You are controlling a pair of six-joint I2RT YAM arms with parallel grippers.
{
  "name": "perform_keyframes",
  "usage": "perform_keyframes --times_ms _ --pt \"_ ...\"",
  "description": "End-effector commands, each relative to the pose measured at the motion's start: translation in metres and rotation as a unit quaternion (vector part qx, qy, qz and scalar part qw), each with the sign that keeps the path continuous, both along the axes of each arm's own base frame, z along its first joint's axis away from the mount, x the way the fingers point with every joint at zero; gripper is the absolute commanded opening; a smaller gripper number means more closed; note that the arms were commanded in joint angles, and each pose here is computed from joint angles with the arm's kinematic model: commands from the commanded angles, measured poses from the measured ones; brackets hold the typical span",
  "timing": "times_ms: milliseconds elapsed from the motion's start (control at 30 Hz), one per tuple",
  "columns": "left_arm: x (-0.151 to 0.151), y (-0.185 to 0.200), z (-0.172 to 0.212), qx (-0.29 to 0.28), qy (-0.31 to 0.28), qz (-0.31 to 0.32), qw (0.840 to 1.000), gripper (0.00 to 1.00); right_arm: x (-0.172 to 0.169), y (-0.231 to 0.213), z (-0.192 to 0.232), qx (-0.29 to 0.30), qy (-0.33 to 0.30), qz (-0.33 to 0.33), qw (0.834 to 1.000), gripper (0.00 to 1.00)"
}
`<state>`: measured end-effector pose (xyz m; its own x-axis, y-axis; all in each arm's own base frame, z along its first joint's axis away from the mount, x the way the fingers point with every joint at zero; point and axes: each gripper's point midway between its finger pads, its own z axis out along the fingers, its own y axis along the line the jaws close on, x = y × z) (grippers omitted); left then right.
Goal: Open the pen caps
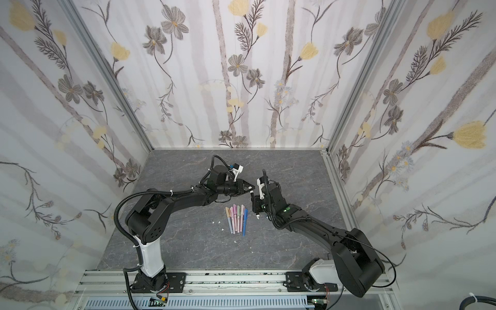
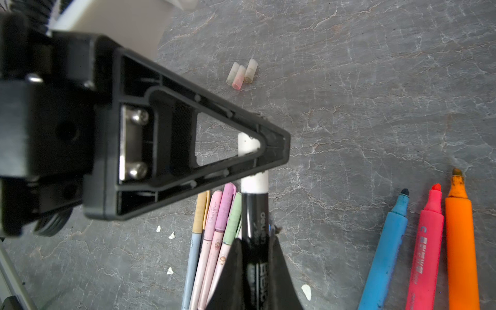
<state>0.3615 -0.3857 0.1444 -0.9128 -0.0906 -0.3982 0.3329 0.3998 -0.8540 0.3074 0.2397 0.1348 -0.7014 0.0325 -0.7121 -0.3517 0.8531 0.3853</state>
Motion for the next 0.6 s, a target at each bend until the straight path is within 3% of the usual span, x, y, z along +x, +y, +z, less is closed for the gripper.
perform_keyframes --times_ms 0,133,400,567 --pt "0.002 -0.001 0.002 0.002 -0.012 -0.003 1.0 0.15 0.004 0.005 0.009 0.014 -0.013 0.003 1.0 0.01" --pt "0.001 -0.001 0.002 0.002 -0.009 -0.004 1.0 0.01 0.004 0.004 0.009 0.013 -0.014 0.001 1.0 0.02" --pt "0.001 -0.003 0.017 -0.018 -0.005 -0.007 1.0 0.0 0.005 0.005 0.008 0.016 -0.018 0.001 1.0 0.08" --pt "0.001 -0.004 0.024 -0.025 -0.002 -0.008 1.0 0.0 0.006 0.007 0.007 0.021 -0.022 0.002 1.0 0.27"
